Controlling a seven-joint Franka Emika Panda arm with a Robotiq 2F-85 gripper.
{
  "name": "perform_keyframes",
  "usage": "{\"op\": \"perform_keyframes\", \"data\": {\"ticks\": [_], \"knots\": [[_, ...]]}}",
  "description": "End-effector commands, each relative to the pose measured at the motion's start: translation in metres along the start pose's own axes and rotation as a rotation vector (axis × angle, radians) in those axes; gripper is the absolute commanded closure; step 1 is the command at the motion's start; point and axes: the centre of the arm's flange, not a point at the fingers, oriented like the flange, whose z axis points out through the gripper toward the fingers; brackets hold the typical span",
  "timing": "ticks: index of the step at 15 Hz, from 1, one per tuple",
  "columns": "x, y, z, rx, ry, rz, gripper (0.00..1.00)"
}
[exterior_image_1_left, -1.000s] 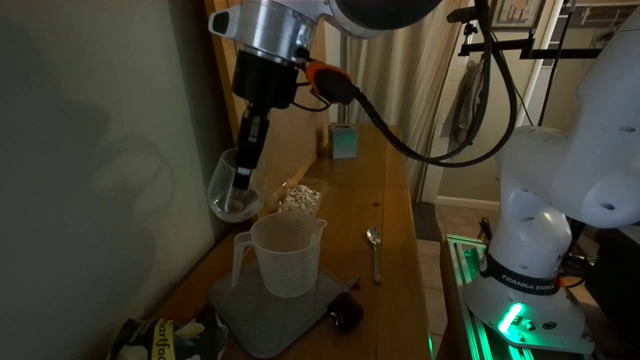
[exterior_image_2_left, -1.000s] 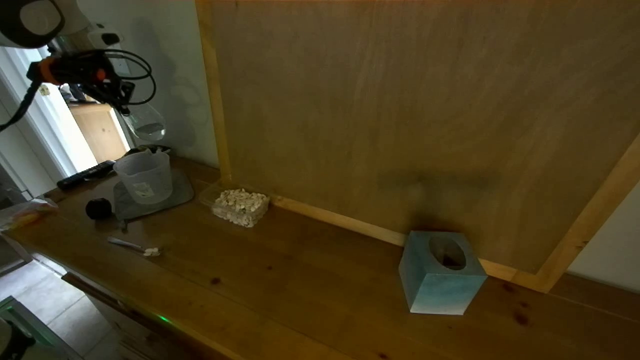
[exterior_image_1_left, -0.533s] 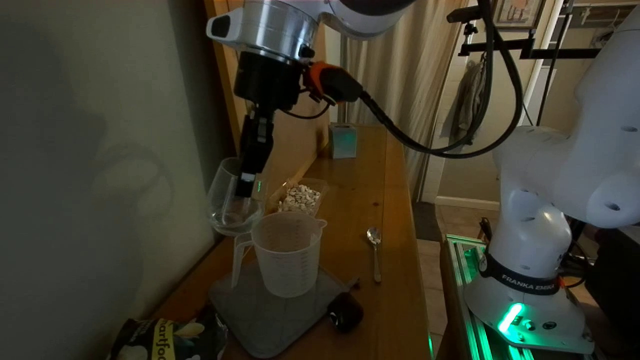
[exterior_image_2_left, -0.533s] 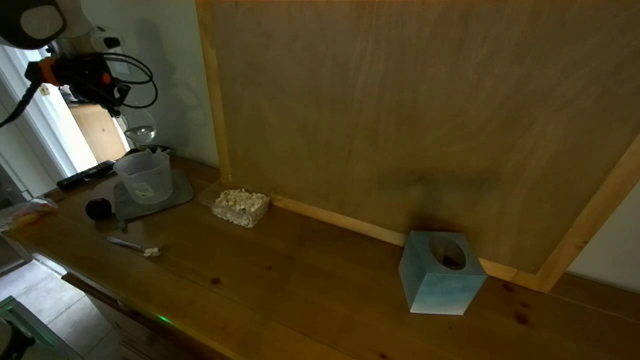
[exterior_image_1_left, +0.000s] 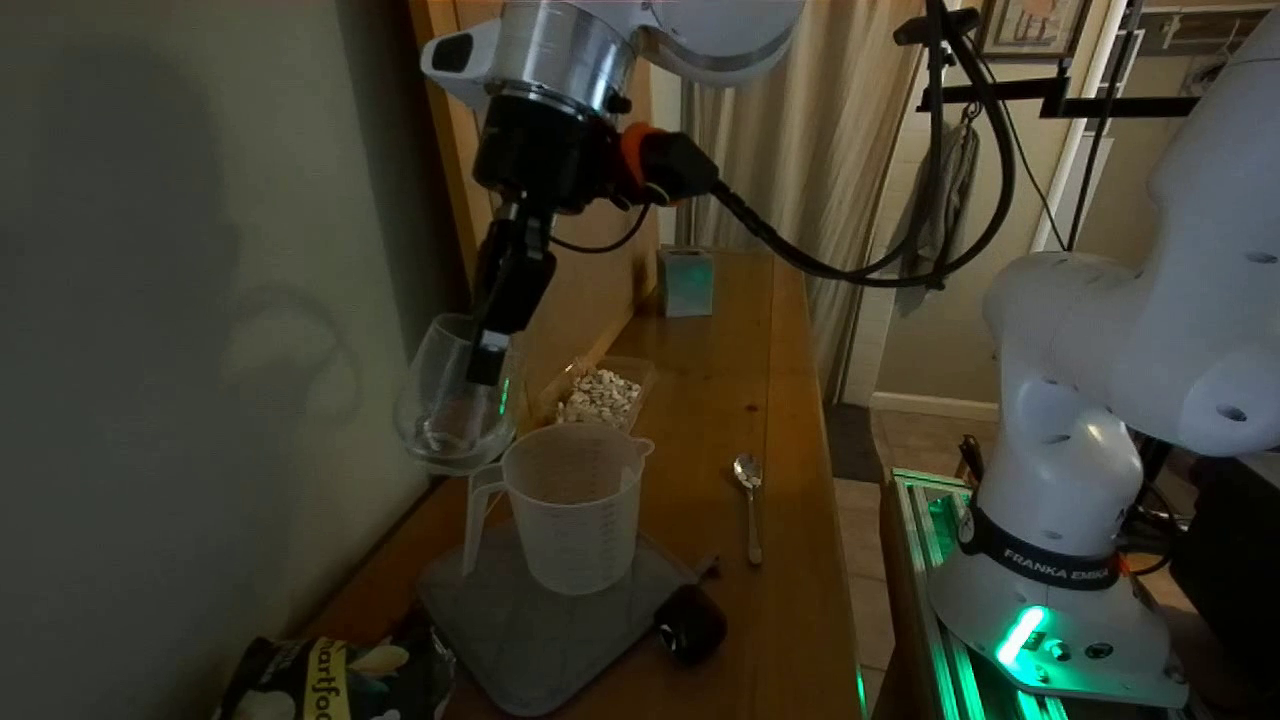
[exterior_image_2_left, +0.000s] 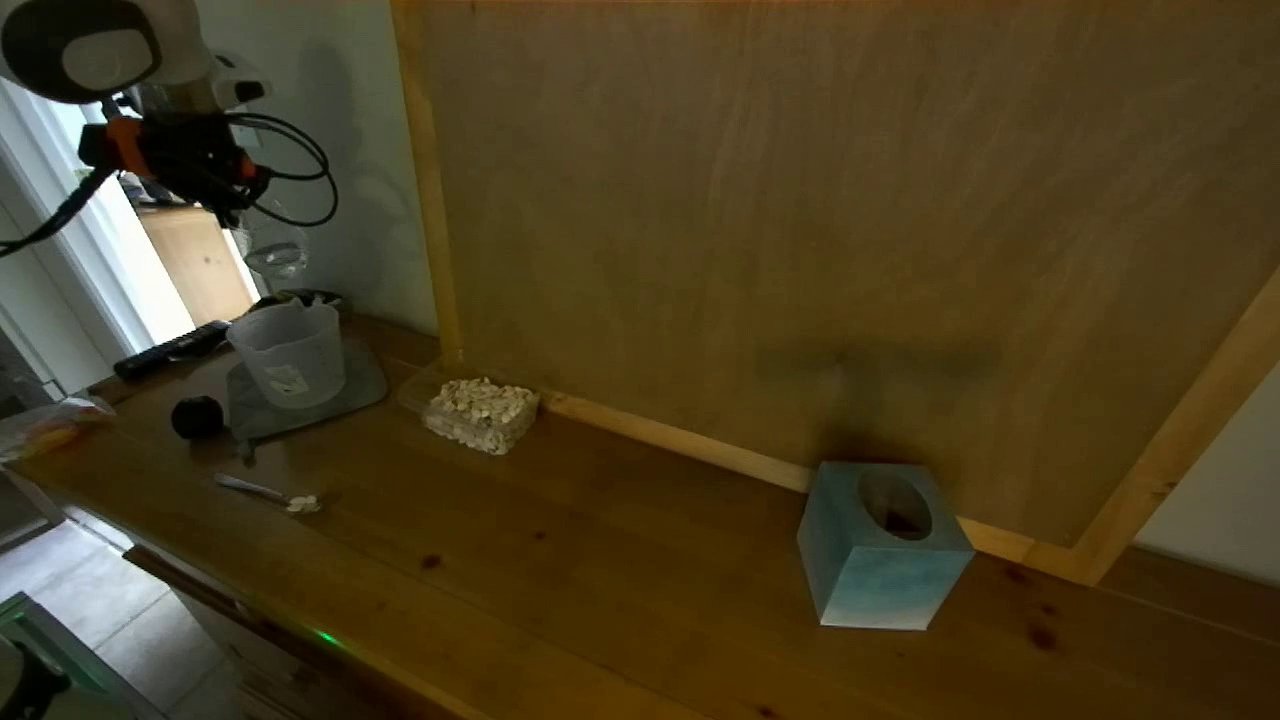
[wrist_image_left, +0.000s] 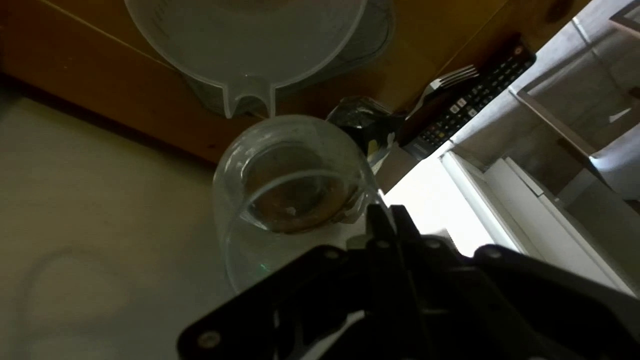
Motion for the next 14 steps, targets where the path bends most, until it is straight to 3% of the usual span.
{"op": "perform_keyframes", "data": {"ticks": [1, 7, 14], "knots": [[-0.009, 0.010, -0.007, 0.089, 0.035, 0.033, 0.99], [-0.019, 0.020, -0.002, 0.188, 0.067, 0.073, 0.99], [-0.031, 0.024, 0.006, 0.250, 0.113, 0.040, 0.99]]}}
